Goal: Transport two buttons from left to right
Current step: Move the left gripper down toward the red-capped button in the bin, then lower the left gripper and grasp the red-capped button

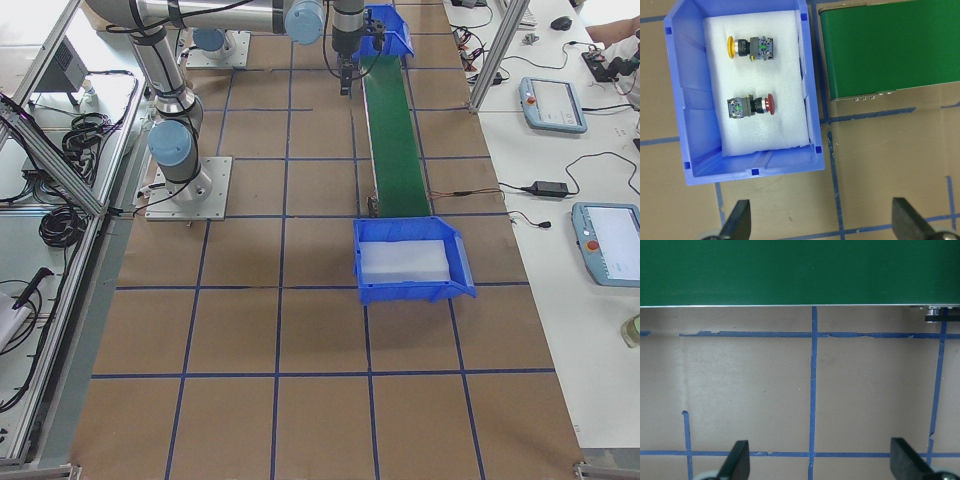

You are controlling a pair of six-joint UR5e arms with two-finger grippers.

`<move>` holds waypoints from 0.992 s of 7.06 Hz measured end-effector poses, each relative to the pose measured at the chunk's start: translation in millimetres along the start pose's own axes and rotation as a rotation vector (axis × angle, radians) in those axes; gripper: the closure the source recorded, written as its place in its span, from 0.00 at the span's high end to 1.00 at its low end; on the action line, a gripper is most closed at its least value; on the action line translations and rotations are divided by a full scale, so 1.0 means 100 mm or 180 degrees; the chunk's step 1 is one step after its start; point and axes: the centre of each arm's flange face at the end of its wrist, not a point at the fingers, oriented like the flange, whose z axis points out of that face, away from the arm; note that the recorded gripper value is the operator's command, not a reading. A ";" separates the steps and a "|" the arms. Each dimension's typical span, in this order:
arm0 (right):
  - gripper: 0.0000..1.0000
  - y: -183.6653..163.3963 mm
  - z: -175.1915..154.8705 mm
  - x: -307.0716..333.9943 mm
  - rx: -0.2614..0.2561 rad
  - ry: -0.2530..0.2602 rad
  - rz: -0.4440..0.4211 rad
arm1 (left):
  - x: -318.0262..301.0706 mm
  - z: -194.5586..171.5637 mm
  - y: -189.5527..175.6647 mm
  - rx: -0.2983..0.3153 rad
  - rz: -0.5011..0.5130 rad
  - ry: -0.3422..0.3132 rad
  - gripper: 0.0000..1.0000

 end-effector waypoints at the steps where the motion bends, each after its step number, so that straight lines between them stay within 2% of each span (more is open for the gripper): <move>1: 1.00 0.00 0.00 0.00 0.0003 -0.0003 0.0001 | -0.13 0.12 -0.06 -0.0033 0.0492 0.0018 1.00; 3: 1.00 0.00 -0.01 0.00 0.0009 0.0007 -0.0001 | -0.29 0.47 -0.22 -0.0105 0.1481 0.0075 1.00; 5: 1.00 -0.01 -0.02 0.01 0.0017 0.0014 -0.0004 | -0.47 1.03 -0.46 -0.0216 0.2485 0.0229 1.00; 7: 1.00 -0.01 -0.02 0.01 0.0020 0.0016 -0.0004 | -0.62 1.51 -0.60 -0.0270 0.3112 0.0345 1.00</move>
